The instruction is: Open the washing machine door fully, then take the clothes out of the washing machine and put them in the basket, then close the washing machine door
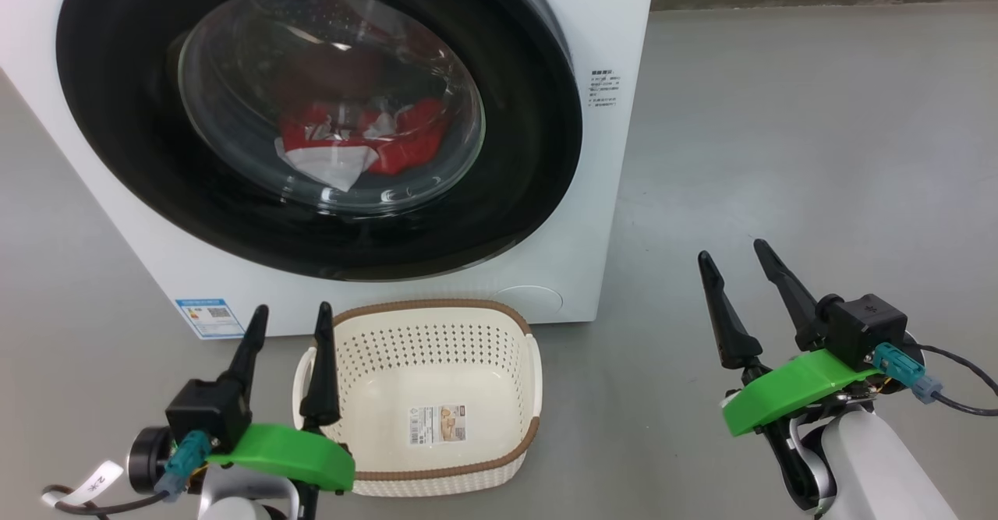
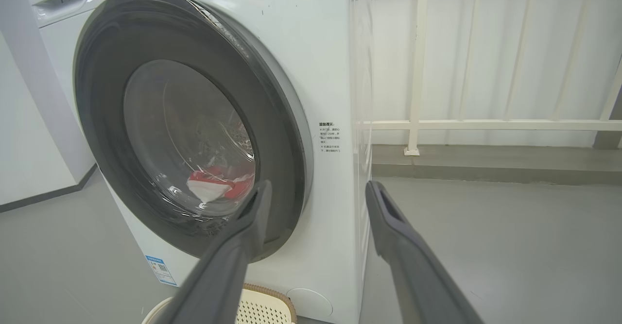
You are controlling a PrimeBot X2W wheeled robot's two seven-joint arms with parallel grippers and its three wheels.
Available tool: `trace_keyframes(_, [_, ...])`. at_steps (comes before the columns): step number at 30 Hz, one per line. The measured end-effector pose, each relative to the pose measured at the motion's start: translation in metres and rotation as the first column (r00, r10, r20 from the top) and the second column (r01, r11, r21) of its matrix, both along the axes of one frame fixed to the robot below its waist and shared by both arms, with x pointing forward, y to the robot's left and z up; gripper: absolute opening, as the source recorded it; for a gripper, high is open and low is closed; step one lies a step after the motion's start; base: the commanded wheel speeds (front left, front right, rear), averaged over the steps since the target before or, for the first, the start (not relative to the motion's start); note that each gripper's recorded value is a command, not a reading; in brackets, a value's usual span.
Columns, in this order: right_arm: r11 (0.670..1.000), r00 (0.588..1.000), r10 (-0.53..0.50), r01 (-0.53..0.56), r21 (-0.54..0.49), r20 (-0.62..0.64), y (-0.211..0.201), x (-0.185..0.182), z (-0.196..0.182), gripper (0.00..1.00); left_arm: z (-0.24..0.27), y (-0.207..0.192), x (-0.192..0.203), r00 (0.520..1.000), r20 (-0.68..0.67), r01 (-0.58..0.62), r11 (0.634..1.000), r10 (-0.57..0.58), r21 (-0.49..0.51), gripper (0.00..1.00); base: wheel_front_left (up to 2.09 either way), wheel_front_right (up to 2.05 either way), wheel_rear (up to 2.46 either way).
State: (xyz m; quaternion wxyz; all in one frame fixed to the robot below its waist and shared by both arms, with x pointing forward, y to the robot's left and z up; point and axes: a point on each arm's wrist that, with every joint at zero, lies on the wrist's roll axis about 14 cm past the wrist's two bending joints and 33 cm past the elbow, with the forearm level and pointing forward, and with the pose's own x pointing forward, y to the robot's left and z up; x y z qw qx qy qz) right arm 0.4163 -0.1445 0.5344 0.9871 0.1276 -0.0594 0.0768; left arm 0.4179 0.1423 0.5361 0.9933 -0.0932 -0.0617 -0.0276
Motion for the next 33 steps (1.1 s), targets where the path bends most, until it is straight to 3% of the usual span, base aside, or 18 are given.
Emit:
trace_keyframes(17, [1.0, 1.0, 0.007, -0.007, 0.001, -0.018, 0.003, 0.012, -0.007, 1.0, -0.004, 0.0, 0.005, 1.0, -0.004, 0.0, 1.0, 0.0, -0.011, 1.0, 0.0, 0.0, 0.0])
trace_keyframes(18, [1.0, 1.0, 0.011, -0.011, 0.002, -0.013, 0.004, 0.017, -0.006, 0.84, -0.005, 0.0, 0.007, 1.0, -0.006, 0.001, 1.0, -0.001, -0.011, 1.0, 0.0, 0.0, 0.0])
trace_keyframes(19, [1.0, 1.0, 0.012, -0.012, 0.002, -0.011, 0.005, 0.02, -0.005, 0.48, -0.007, 0.0, 0.008, 1.0, -0.009, 0.001, 1.0, -0.001, -0.012, 1.0, 0.0, 0.0, 0.0])
trace_keyframes(20, [1.0, 1.0, 0.013, -0.013, 0.003, -0.011, 0.005, 0.022, -0.006, 0.27, -0.008, 0.0, 0.008, 1.0, -0.012, 0.001, 1.0, -0.001, -0.011, 1.0, 0.0, 0.0, 0.0])
trace_keyframes(21, [1.0, 1.0, 0.014, -0.014, 0.003, -0.013, 0.006, 0.024, -0.006, 0.0, -0.009, 0.0, 0.009, 1.0, -0.015, 0.001, 1.0, -0.002, -0.011, 1.0, 0.0, 0.0, 0.0])
trace_keyframes(25, [1.0, 1.0, 0.017, -0.017, 0.021, -0.016, 0.008, 0.035, -0.008, 0.0, -0.014, -0.001, 0.013, 1.0, -0.024, 0.004, 1.0, -0.004, -0.012, 1.0, 0.0, 0.0, 0.0])
trace_keyframes(33, [0.97, 0.998, 0.011, 0.005, 0.243, -0.064, 0.009, 0.065, -0.016, 0.0, -0.018, -0.001, 0.026, 1.0, -0.028, 0.008, 1.0, -0.008, -0.01, 1.0, 0.0, 0.0, 0.0])
